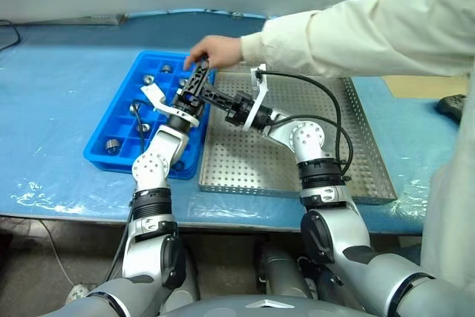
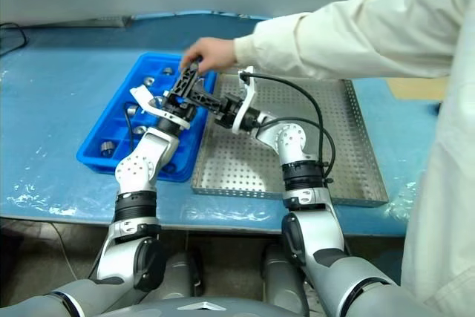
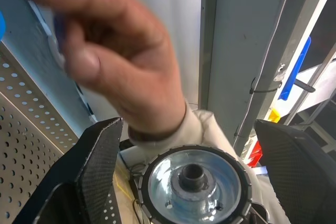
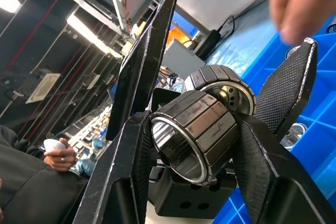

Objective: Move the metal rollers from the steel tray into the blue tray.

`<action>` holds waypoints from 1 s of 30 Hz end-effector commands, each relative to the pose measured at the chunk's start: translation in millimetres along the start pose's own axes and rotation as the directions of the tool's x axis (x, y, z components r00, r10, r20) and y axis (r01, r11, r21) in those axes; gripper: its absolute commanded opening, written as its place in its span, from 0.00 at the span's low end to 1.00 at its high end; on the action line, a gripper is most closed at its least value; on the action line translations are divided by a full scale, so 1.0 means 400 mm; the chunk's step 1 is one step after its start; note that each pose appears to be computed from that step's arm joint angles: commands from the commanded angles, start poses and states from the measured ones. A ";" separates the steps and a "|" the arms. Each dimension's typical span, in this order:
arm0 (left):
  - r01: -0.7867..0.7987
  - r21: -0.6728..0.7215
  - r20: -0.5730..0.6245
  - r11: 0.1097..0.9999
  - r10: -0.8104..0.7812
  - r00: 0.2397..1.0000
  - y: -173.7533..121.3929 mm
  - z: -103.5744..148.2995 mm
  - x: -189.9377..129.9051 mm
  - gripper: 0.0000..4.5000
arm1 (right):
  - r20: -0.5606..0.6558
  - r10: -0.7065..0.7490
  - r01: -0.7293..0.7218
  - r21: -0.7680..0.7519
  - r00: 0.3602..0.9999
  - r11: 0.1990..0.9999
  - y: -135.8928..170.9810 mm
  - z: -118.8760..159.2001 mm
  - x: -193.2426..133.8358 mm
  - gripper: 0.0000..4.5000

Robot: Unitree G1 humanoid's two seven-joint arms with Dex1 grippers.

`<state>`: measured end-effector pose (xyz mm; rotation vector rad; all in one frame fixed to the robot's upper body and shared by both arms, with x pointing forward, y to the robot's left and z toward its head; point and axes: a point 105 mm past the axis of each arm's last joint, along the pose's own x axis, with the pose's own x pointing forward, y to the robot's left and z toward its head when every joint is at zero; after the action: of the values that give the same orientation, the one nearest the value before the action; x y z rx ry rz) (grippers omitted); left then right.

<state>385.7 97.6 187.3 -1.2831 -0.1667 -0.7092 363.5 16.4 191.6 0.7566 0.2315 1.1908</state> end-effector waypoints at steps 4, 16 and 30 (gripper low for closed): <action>-0.035 0.028 0.032 0.999 0.034 0.999 0.020 0.010 -0.003 0.71 | 0.027 0.105 -0.103 -0.058 0.994 0.993 0.067 0.030 0.024 0.47; -0.060 0.010 0.067 0.998 0.060 0.996 0.031 0.019 0.001 0.38 | 0.053 0.106 -0.103 -0.051 0.993 0.993 0.067 0.044 0.023 0.47; -0.046 -0.038 0.378 0.998 0.057 0.924 0.024 0.179 -0.017 0.38 | 0.014 0.267 -0.267 -0.012 0.964 0.964 0.132 0.022 0.005 0.47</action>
<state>404.8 152.5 185.4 -1.4267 -0.3584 -0.4269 341.4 20.9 215.8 0.8046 0.1667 1.3546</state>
